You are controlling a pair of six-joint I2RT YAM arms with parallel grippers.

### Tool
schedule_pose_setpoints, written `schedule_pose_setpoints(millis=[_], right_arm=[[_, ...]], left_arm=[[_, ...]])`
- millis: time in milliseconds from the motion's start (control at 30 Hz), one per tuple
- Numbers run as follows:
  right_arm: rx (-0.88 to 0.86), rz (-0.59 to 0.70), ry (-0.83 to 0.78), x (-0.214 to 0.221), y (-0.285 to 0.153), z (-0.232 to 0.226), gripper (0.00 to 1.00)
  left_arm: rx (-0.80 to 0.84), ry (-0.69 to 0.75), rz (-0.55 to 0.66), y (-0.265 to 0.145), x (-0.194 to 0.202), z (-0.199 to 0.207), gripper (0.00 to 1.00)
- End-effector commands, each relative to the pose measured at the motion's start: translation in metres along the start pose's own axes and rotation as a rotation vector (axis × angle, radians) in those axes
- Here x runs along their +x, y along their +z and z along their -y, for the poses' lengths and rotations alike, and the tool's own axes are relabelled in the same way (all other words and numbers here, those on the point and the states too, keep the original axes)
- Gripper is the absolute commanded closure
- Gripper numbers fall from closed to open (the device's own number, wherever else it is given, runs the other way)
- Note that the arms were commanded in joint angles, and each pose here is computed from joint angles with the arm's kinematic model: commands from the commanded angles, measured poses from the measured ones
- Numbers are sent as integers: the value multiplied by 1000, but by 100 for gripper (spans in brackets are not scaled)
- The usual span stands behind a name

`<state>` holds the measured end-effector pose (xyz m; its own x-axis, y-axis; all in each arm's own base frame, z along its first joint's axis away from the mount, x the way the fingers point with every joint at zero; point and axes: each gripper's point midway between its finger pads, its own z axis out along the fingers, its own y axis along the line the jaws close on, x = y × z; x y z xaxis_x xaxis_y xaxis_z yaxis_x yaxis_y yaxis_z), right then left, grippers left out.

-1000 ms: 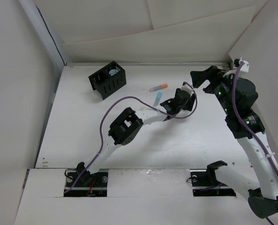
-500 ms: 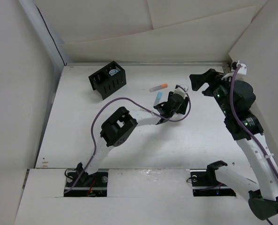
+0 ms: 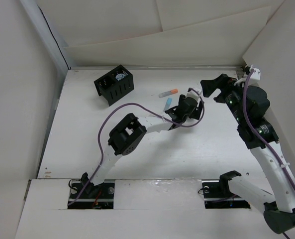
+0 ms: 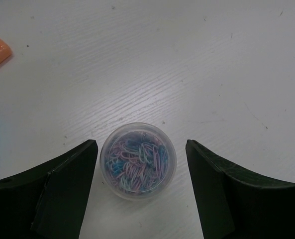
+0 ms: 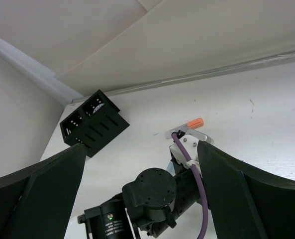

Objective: Sort the stationery into containers
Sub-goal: Pick up the stationery from the center of the board.

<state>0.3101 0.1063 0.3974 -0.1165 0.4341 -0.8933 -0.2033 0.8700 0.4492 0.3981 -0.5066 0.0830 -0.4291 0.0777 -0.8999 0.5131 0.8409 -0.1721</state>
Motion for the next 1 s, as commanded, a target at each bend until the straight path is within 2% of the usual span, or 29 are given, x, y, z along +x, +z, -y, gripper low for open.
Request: schedule_pose_setpoints(millis=[0, 33, 400, 467, 500, 567, 667, 933, 967], right_arm=[[-38, 38, 4, -9, -2, -9, 1], [-38, 38, 4, -9, -2, -9, 1], [-30, 42, 4, -10, -2, -8, 1], [-34, 50, 5, -12, -2, -9, 1], [-34, 51, 5, -12, -2, -9, 1], [-34, 51, 5, -12, -2, -9, 1], [-44, 46, 5, -11, -2, -11, 1], [-40, 58, 6, -14, -2, -10, 1], [-32, 62, 6, -13, -4, -8, 1]], left_arm=[[-7, 8, 28, 2, -17, 6, 31], [-13, 14, 10, 6, -8, 4, 31], [-49, 24, -7, 10, -2, -2, 28], [-52, 27, -15, 10, 2, -3, 35], [-52, 27, -15, 10, 2, -3, 45], [-52, 27, -15, 10, 2, -3, 51], [-49, 24, -8, 5, -2, -4, 54], [-19, -18, 80, -26, -60, 6, 58], [-21, -35, 115, -35, -82, 1, 58]])
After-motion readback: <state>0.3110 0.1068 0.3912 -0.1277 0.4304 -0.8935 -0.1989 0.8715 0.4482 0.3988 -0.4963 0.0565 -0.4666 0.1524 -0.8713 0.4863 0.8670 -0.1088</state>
